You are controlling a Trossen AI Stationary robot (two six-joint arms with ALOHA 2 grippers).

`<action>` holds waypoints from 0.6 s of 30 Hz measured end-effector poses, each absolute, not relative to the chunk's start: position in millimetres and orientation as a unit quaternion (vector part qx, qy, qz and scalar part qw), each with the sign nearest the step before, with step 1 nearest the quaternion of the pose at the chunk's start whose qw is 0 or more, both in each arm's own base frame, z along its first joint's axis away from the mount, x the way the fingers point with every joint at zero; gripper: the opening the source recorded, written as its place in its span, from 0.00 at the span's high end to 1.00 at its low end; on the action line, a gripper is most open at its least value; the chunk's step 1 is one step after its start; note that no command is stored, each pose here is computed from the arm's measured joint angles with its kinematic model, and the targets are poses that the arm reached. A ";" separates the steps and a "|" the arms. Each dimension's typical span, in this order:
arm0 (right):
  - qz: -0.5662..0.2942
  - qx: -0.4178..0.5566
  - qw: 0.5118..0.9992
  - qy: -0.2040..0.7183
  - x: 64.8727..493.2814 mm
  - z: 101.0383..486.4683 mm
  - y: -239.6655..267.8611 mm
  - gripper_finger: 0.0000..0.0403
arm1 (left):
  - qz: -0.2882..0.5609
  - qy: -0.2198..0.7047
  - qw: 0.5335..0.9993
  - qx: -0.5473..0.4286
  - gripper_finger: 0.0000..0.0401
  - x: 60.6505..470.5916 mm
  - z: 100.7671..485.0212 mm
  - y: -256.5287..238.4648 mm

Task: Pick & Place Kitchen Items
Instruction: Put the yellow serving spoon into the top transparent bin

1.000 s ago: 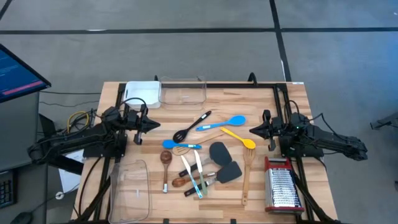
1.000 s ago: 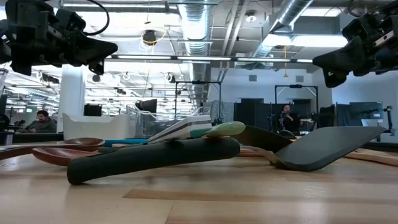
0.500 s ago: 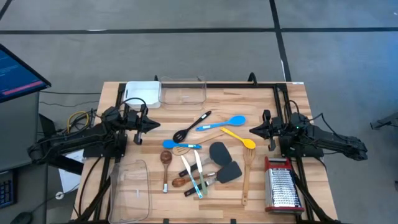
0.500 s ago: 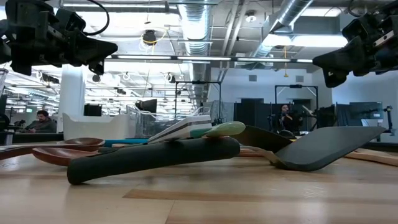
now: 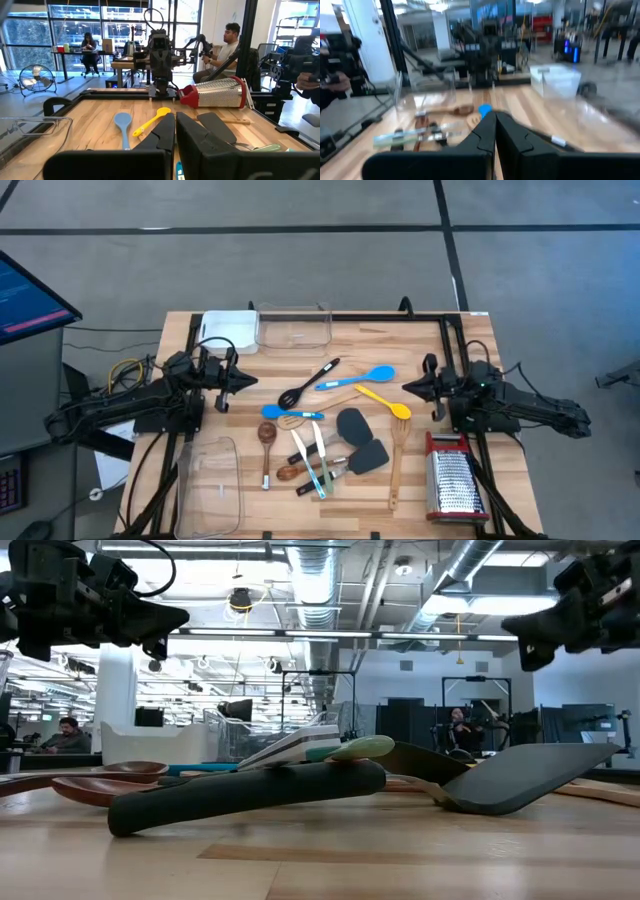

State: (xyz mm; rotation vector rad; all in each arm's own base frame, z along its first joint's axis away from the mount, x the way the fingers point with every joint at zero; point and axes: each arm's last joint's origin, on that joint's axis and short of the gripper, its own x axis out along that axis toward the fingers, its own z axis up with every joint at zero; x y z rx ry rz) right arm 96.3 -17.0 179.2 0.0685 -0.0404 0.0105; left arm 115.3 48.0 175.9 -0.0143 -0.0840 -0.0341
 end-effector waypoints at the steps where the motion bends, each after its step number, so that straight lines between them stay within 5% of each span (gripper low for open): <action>1: 0.006 0.032 0.999 -0.030 96.2 181.2 -17.0 0.99 | -0.017 -0.042 0.999 -0.007 0.99 115.3 175.9 48.0; 9: 0.004 0.044 0.995 -0.085 94.9 192.2 -17.0 0.99 | -0.017 -0.042 0.999 -0.007 0.99 115.3 175.9 48.0; 18: -0.096 0.052 0.989 -0.097 94.1 193.2 -22.8 0.99 | -0.017 -0.042 0.999 -0.007 0.99 115.3 175.9 48.1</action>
